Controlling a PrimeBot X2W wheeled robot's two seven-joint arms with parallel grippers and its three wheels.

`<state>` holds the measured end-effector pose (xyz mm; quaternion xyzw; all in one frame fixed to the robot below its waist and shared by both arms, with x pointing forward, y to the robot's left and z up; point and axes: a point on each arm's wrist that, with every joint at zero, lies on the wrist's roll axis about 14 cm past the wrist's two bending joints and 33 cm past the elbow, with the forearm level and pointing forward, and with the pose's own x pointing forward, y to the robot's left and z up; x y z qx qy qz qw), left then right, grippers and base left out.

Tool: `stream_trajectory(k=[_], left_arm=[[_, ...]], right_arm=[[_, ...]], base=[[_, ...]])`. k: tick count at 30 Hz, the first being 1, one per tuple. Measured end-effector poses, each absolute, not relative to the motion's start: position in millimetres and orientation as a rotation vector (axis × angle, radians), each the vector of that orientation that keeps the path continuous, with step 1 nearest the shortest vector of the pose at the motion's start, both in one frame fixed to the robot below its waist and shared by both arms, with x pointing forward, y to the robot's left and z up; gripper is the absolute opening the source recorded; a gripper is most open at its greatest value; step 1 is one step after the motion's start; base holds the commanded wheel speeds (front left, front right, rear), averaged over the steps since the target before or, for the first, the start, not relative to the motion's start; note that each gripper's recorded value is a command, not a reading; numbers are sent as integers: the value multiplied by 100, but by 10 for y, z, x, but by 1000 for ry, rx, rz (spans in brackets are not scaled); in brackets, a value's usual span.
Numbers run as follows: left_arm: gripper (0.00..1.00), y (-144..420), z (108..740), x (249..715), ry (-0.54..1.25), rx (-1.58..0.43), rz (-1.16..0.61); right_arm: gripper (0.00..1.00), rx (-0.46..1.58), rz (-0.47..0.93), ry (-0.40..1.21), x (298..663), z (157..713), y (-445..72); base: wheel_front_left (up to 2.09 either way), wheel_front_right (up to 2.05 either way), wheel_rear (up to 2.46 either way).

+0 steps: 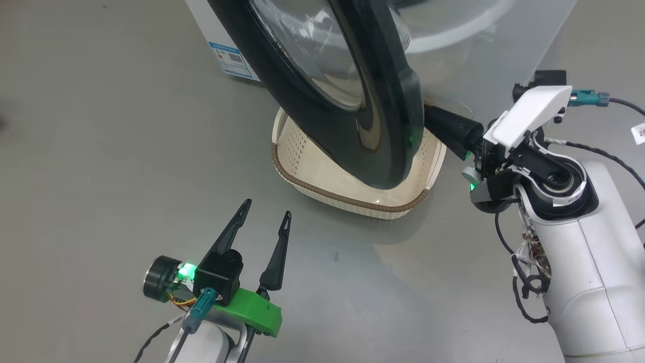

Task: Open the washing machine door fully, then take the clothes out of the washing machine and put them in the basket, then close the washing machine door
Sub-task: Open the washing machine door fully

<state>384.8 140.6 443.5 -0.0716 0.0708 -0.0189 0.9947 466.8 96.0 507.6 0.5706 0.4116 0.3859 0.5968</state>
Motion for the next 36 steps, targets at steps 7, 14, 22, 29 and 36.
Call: stream_trajectory(k=[7, 14, 22, 29, 36], left_arm=[[100, 1455, 4532, 3799, 116, -137, -22], [100, 1500, 4603, 3743, 96, -135, -6], [100, 1546, 4627, 3681, 90, -137, 12], [100, 1563, 4653, 3664, 82, -135, 19], [100, 1588, 4671, 3649, 77, -135, 28]], right_arm=[[0, 1336, 920, 1020, 4424, 5082, 1036], [0, 1316, 970, 1067, 4187, 5143, 1152], [0, 1286, 1038, 1116, 3928, 5213, 1280], [0, 1295, 1107, 1138, 3762, 5339, 1381], [0, 1336, 1107, 1157, 3673, 5358, 1431]], base=[[0, 0, 0], [0, 0, 0], [0, 0, 0], [0, 0, 0], [0, 0, 0]])
